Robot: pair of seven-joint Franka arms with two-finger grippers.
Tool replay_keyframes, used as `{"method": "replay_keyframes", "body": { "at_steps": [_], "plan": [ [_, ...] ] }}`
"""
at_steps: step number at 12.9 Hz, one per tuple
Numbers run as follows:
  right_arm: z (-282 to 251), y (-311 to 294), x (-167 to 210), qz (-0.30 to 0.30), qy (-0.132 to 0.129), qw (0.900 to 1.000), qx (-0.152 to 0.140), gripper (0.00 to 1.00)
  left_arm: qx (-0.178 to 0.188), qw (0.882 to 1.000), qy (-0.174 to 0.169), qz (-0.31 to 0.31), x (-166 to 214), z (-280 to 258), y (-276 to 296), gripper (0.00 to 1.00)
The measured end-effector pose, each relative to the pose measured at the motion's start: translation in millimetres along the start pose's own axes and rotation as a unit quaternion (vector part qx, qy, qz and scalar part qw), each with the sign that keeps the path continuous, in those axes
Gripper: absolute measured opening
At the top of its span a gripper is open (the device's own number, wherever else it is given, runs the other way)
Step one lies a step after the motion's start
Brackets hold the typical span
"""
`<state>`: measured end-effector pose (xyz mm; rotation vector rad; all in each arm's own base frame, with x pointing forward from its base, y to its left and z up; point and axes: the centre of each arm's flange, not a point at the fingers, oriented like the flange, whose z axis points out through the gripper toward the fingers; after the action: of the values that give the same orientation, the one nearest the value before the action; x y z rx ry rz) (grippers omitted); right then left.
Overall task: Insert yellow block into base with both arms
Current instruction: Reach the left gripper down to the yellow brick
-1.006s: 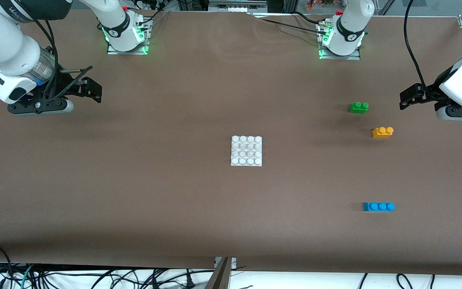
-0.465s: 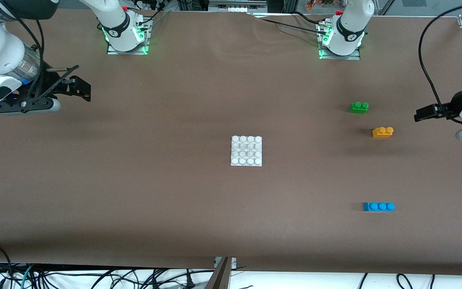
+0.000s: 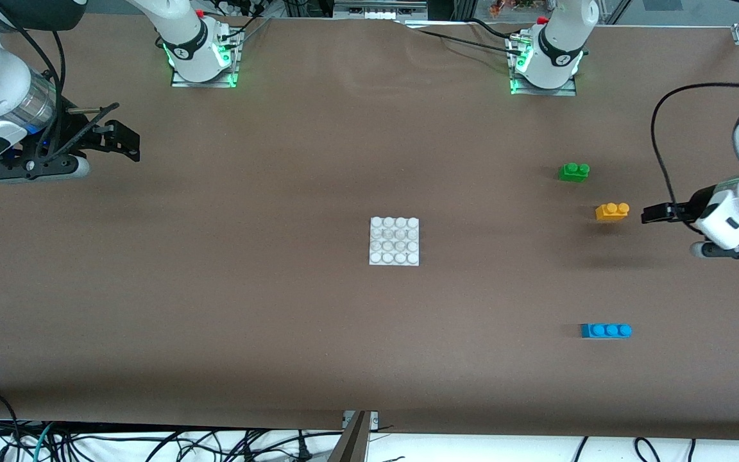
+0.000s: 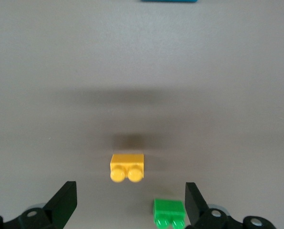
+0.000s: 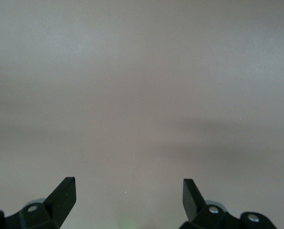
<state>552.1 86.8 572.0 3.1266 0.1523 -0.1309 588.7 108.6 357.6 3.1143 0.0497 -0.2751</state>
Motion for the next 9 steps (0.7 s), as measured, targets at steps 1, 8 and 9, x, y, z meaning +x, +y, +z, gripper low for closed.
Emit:
{"method": "replay_keyframes", "body": {
  "at_steps": [1, 8, 9],
  "plan": [
    [0, 0, 0, 0.000, 0.000, 1.000, 0.000, 1.00, 0.000, 1.000, 0.006, 0.001, -4, 22, -4, 1.00],
    [0, 0, 0, 0.000, 0.000, 1.000, 0.000, 1.00, -0.006, 1.000, 0.010, 0.000, -50, 118, -27, 1.00],
    [0, 0, 0, 0.000, 0.000, 1.000, 0.000, 1.00, -0.007, 1.000, 0.007, 0.001, -53, 121, -27, 1.00]
  ]
}}
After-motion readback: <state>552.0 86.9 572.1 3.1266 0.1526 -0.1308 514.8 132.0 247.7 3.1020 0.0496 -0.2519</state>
